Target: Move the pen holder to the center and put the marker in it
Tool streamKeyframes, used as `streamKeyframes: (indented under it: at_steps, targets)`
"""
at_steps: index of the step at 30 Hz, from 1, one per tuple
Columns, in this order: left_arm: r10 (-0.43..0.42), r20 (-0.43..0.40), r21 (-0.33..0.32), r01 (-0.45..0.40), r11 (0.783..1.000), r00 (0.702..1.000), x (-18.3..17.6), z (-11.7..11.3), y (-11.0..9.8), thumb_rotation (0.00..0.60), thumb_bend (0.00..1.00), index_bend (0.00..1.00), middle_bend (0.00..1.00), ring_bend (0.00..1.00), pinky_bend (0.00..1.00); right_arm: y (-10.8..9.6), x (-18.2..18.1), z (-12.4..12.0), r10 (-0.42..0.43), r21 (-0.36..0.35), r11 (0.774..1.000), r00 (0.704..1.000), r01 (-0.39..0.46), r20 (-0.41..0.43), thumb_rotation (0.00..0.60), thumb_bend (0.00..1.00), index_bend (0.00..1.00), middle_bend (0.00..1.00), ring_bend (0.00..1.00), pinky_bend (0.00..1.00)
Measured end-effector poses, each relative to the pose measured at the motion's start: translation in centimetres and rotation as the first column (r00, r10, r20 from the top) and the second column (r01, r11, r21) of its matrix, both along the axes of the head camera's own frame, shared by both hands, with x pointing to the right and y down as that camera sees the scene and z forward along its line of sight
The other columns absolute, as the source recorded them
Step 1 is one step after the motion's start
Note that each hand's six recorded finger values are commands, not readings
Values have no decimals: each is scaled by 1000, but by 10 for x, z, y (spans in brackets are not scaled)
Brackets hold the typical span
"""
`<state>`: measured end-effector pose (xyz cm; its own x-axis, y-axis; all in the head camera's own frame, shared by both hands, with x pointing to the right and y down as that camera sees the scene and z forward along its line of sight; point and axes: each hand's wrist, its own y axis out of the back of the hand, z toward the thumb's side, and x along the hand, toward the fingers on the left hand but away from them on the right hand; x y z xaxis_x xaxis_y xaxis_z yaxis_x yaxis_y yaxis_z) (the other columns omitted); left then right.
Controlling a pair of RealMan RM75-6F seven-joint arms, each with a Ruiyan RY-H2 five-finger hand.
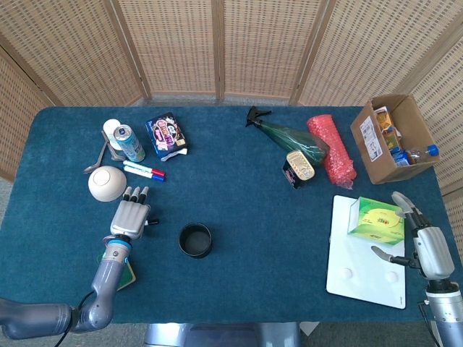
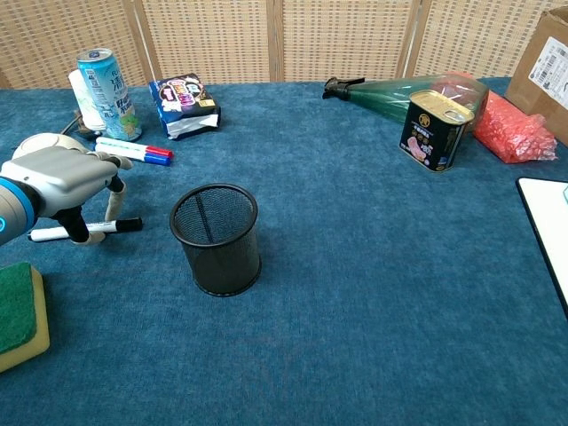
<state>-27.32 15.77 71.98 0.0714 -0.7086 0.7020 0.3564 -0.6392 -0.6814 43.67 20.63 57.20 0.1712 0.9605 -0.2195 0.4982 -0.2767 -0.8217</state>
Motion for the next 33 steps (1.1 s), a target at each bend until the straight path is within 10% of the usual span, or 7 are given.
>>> streamKeyframes:
  at_steps: [33]
  targets:
    - [-15,-111,55,21,998,994,1,-31,-9,600,377,559,0,0,115,1,-1,-1,-1,-3,1000,1000,1,15,600,0,8,79,182,308]
